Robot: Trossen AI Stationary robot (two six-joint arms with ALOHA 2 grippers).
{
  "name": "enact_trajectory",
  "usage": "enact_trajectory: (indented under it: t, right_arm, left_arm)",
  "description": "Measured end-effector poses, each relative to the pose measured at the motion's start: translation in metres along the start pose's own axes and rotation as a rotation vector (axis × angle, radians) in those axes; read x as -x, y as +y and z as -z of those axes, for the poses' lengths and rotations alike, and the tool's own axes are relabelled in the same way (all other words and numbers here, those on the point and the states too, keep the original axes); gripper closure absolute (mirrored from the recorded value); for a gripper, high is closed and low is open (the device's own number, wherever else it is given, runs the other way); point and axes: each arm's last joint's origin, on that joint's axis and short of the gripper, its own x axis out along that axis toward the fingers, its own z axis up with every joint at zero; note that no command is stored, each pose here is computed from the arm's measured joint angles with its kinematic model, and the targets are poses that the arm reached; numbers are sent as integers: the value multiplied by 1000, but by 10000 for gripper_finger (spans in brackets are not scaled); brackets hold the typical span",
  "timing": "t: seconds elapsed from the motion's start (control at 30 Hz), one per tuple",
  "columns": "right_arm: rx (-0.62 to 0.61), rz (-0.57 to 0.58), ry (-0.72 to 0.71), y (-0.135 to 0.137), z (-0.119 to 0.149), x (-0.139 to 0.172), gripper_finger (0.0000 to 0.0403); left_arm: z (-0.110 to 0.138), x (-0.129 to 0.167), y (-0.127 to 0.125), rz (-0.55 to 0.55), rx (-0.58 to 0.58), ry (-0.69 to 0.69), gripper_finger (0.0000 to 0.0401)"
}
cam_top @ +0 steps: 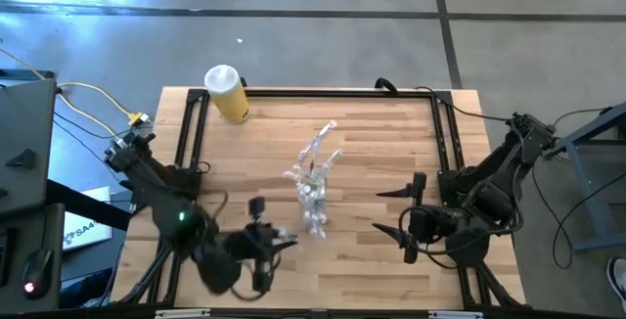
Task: Pick & Place toothbrushing station
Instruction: Put the blue toothbrush into the transparent organizer
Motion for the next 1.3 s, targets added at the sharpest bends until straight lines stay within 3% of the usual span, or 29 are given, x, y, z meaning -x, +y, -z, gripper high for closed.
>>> enact_trajectory:
  t: [0.17, 0.3, 0.37, 0.5, 0.93, 1.13, 1.3]
  right_arm:
    - [-17, 5, 21, -1, 3, 0, 116]
    - [-24, 5, 31, -1, 4, 0, 123]
    - [-24, 4, 31, -1, 4, 0, 125]
    - [-31, 2, 30, -1, 4, -1, 124]
    - [-72, -35, 49, -1, 5, -1, 127]
    - [-65, -36, 55, 0, 7, -1, 127]
    - [-52, -33, 65, 0, 9, -1, 128]
  left_arm:
    - [60, -5, -18, -162, 71, -16, 387]
    - [106, -18, -18, -264, 127, -54, 387]
    - [117, -24, -15, -305, 118, -75, 387]
    - [120, -40, -4, -346, 135, -65, 387]
    - [109, -94, 36, -260, 152, 60, 387]
    - [133, -106, 47, -267, 210, 68, 387]
    - [156, -112, 47, -176, 265, 50, 387]
